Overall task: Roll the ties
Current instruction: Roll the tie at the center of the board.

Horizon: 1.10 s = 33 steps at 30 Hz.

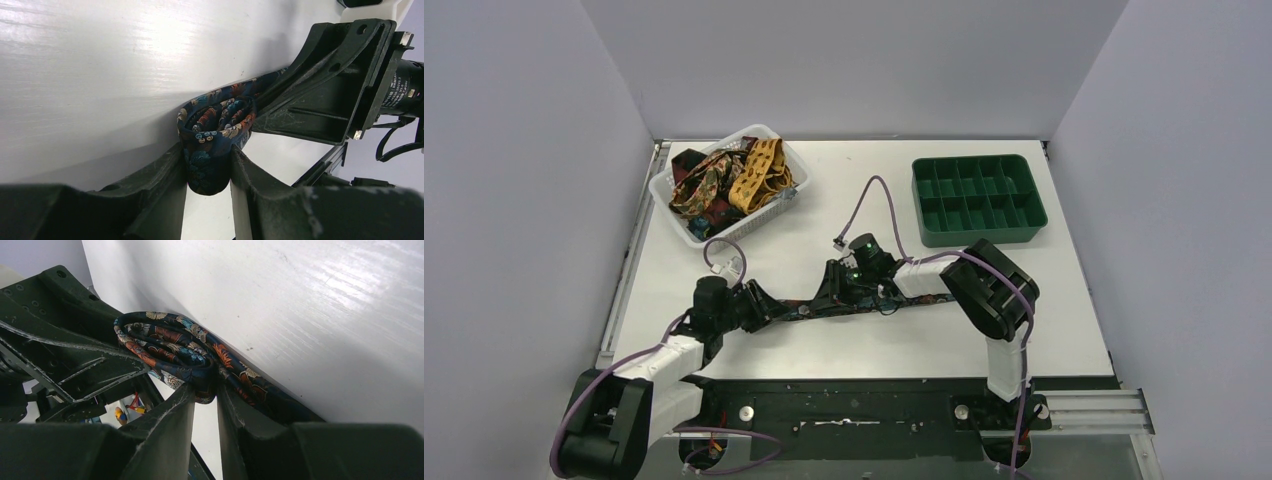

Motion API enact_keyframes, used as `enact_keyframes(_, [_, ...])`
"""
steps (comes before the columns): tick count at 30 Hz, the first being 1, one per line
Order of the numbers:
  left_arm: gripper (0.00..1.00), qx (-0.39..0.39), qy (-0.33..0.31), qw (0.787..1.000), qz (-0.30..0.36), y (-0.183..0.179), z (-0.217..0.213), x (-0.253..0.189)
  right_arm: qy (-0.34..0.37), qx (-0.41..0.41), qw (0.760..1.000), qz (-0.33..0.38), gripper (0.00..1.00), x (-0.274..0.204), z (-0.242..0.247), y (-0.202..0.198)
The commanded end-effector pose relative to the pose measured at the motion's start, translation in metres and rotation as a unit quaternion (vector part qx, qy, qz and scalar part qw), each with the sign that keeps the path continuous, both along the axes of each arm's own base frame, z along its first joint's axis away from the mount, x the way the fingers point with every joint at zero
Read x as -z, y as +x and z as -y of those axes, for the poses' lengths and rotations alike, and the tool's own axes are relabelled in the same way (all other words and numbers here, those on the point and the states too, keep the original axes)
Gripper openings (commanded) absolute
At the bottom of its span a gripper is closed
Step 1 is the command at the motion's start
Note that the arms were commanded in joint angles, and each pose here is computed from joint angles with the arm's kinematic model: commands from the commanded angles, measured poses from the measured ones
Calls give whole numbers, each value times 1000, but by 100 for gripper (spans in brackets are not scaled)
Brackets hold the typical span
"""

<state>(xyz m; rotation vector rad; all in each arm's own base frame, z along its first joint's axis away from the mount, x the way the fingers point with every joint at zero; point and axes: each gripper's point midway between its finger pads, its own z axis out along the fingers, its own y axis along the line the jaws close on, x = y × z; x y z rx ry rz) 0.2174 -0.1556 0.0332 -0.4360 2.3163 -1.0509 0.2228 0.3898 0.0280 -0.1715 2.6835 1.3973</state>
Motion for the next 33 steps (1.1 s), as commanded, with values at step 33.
enact_keyframes(33, [25, -54, 358, 932, -3, 31, -42, -55, -61, 68, 984, 151, 50, -57, 56, 72])
